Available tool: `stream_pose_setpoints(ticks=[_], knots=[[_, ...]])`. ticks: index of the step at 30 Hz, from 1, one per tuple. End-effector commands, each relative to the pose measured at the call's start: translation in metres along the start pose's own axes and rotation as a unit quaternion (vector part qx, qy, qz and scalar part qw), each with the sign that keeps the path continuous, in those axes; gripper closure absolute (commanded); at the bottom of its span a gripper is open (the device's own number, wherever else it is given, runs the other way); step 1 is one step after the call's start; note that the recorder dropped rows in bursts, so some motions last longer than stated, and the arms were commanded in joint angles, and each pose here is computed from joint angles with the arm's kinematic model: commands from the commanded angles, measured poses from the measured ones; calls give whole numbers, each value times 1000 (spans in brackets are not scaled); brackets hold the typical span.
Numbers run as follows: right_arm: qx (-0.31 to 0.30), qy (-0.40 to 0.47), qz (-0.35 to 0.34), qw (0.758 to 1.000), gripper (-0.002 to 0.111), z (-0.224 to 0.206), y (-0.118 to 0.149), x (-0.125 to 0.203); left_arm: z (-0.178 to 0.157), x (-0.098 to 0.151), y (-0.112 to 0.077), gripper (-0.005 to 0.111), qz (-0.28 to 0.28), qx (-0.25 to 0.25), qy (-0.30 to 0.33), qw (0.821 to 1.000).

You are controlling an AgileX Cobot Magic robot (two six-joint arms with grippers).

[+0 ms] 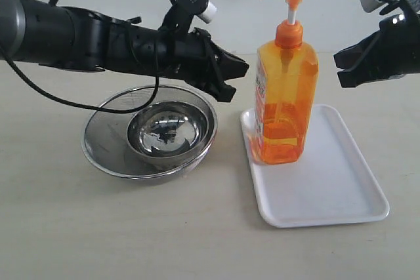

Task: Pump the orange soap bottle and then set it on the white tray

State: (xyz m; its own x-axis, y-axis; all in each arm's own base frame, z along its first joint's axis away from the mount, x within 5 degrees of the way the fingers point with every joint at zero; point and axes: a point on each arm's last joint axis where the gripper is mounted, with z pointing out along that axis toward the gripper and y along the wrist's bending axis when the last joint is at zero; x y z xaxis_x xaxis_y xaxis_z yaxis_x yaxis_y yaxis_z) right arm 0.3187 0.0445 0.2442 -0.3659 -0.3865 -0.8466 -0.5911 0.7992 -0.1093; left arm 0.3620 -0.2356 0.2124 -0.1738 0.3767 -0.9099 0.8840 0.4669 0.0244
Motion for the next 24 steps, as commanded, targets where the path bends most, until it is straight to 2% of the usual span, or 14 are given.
stream_pose_setpoints(ticks=[1,5,10,14,16,20,24], knots=[[12,1,6,1000,109,-1,-2,0,-16,-9,5,102,-6,-6,15,1000],[18,2,13,1000,109,-1,-3,0,-25,-8,4,102,2,-4,35,999],[20,3,13,1000,109,-1,-3,0,-40,-1,-6,102,-6,-2,46,999],[23,1,12,1000,109,-2,-4,-1,-61,-1,-13,102,0,-39,52,998],[31,-8,4,999,109,-9,-3,-7,-79,-9,-18,102,9,-68,44,997],[86,-33,-4,996,109,-35,-4,-21,-122,-27,-36,102,30,-107,13,994],[101,-62,-16,993,109,-66,10,-27,-170,-41,-52,102,51,-178,-21,982]])
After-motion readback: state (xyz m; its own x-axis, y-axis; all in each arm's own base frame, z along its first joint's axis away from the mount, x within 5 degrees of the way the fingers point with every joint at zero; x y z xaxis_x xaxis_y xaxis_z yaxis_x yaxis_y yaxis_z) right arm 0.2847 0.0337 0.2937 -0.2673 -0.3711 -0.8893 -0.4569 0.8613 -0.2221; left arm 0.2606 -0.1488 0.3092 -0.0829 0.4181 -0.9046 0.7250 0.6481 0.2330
